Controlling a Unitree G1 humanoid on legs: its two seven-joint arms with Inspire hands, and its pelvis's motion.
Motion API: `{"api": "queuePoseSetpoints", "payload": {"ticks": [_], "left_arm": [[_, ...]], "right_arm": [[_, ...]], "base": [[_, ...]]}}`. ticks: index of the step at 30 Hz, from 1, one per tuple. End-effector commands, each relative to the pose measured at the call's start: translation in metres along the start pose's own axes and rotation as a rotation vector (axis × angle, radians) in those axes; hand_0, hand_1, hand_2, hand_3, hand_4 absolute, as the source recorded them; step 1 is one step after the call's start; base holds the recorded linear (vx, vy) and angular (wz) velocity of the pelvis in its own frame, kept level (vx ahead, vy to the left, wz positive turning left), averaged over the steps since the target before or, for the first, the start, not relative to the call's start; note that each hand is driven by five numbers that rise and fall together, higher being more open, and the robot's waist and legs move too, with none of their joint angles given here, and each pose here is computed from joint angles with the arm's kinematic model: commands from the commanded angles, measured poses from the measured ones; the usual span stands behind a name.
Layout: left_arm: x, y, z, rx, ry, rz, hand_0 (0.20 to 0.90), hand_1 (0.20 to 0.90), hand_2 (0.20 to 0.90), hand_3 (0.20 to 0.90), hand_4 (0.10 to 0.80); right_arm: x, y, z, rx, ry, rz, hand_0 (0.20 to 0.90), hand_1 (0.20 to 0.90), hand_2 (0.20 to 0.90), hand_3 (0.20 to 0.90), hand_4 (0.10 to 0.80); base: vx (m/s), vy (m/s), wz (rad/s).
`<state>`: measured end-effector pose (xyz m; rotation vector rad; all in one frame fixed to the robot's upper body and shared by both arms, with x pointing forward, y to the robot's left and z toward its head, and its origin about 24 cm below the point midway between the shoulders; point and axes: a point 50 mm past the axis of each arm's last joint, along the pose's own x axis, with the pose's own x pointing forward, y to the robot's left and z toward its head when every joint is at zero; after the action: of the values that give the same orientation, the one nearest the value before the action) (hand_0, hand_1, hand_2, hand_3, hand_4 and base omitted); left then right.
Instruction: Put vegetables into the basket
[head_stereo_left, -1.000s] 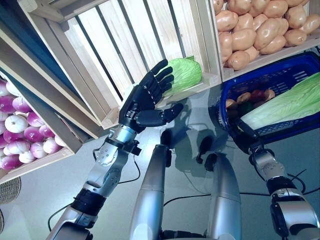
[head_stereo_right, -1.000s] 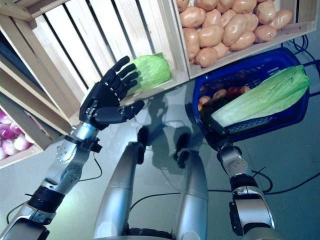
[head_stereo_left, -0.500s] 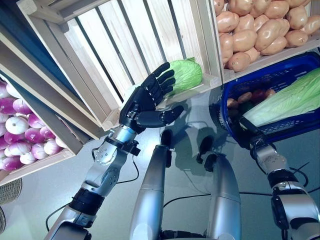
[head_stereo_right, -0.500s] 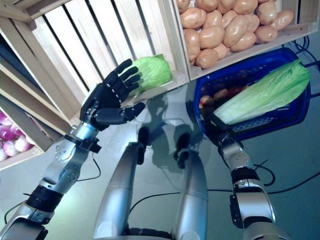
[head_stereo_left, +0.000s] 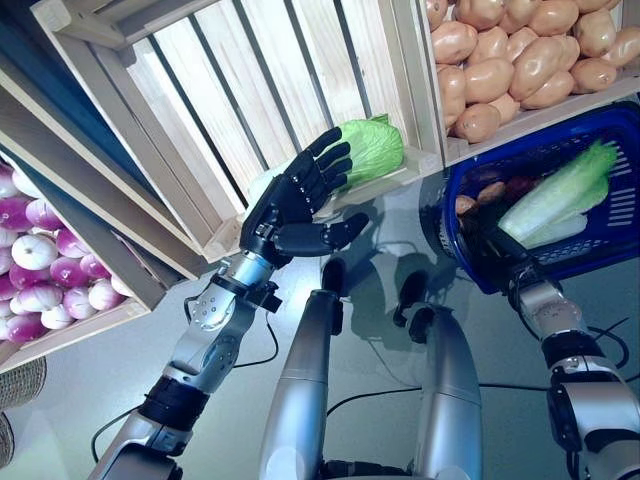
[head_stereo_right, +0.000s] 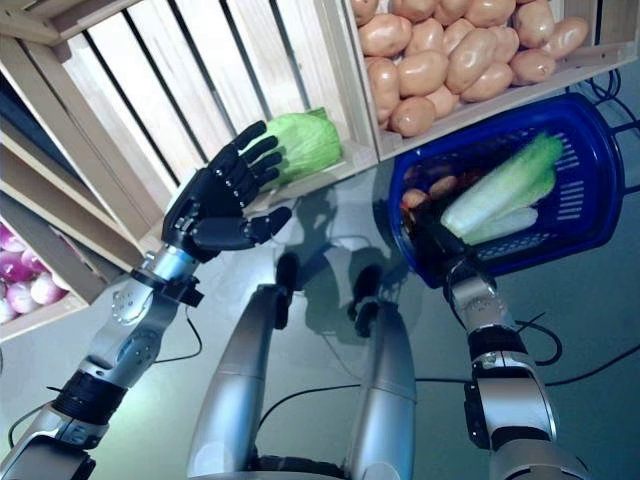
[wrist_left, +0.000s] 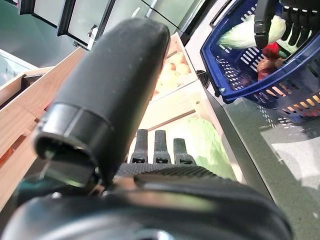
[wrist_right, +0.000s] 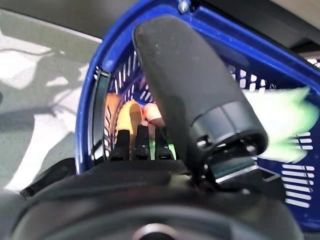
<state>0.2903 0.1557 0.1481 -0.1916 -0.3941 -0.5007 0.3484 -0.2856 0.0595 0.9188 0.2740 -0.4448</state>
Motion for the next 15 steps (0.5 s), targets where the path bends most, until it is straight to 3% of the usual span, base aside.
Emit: {"api": "queuePoseSetpoints", "payload": {"ticks": [1, 8, 15], "left_arm": [[0.012, -0.026, 0.043, 0.011, -0.249, -0.123, 0.900, 0.900, 0.900, 0.900, 0.800], [0.014, -0.025, 0.049, 0.062, -0.275, -0.098, 0.900, 0.900, 0.900, 0.900, 0.800], [0.009, -0.020, 0.075, 0.276, -0.406, -0.036, 0.900, 0.900, 0.900, 0.900, 0.800]], "right_arm": [[-0.007, -0.003, 0.047, 0.060, -0.160, -0.036, 0.900, 0.900, 0.900, 0.900, 0.800], [-0.007, 0.004, 0.051, 0.082, -0.225, -0.018, 0.900, 0.900, 0.900, 0.900, 0.800], [-0.023, 0.018, 0.053, -0.002, -0.448, 0.053, 0.900, 0.900, 0.900, 0.900, 0.800]], "base": [[0.000, 0.000, 0.00], [-0.012, 0.029, -0.03], [-0.046, 0.076, -0.04]]}}
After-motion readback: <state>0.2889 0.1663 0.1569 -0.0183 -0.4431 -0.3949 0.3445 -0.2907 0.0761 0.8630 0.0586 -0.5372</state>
